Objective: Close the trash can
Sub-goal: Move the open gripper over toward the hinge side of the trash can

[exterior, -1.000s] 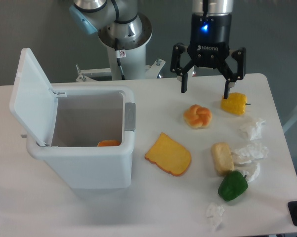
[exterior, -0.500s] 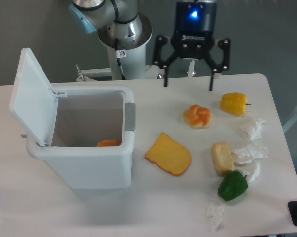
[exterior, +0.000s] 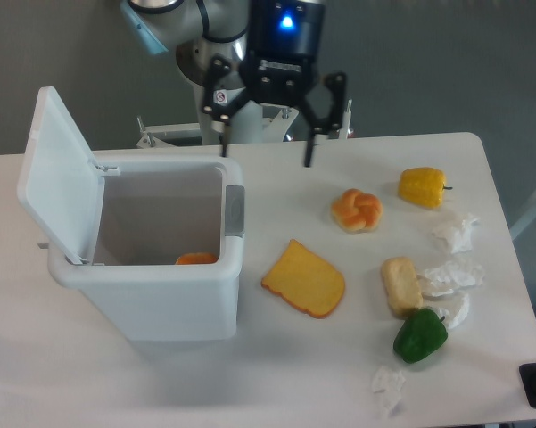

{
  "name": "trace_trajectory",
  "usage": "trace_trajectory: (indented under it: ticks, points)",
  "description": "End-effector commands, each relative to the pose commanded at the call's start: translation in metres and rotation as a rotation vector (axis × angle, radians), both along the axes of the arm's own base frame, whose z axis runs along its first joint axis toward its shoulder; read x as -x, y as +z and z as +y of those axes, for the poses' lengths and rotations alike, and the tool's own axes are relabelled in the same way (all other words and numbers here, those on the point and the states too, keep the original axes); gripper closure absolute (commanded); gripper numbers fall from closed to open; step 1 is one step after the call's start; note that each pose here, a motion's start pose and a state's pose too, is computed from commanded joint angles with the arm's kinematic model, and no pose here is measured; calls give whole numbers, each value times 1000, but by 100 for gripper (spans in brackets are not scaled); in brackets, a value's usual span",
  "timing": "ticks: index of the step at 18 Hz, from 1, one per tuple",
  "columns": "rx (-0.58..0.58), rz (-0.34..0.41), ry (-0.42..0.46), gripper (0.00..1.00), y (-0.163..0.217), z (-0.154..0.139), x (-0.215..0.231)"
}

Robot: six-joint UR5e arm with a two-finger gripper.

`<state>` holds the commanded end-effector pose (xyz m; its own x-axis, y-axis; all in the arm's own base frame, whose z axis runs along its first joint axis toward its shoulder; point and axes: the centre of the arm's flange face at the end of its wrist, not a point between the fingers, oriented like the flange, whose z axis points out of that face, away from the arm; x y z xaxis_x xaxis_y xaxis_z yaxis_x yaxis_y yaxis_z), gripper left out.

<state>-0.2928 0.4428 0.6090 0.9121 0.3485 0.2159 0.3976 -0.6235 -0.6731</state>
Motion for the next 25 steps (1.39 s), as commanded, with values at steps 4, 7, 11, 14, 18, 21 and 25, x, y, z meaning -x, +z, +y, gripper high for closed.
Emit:
trace_trajectory:
  ticks: [4,7,11,14,18,21,25]
  points:
    - [-47,-62,15,0,14,3,-23]
    - [-104,-121,-3,0,24,2,-35]
    - [-177,-227,-69,0,31,11,-54]
    - [-223,-277,-143,0,36,18,-71]
    - [-247,-329,-218,0,39,30,-97]
    - [-246,-344,-269,0,39,39,-117]
    - [-240,-364,-330,0,37,50,-143]
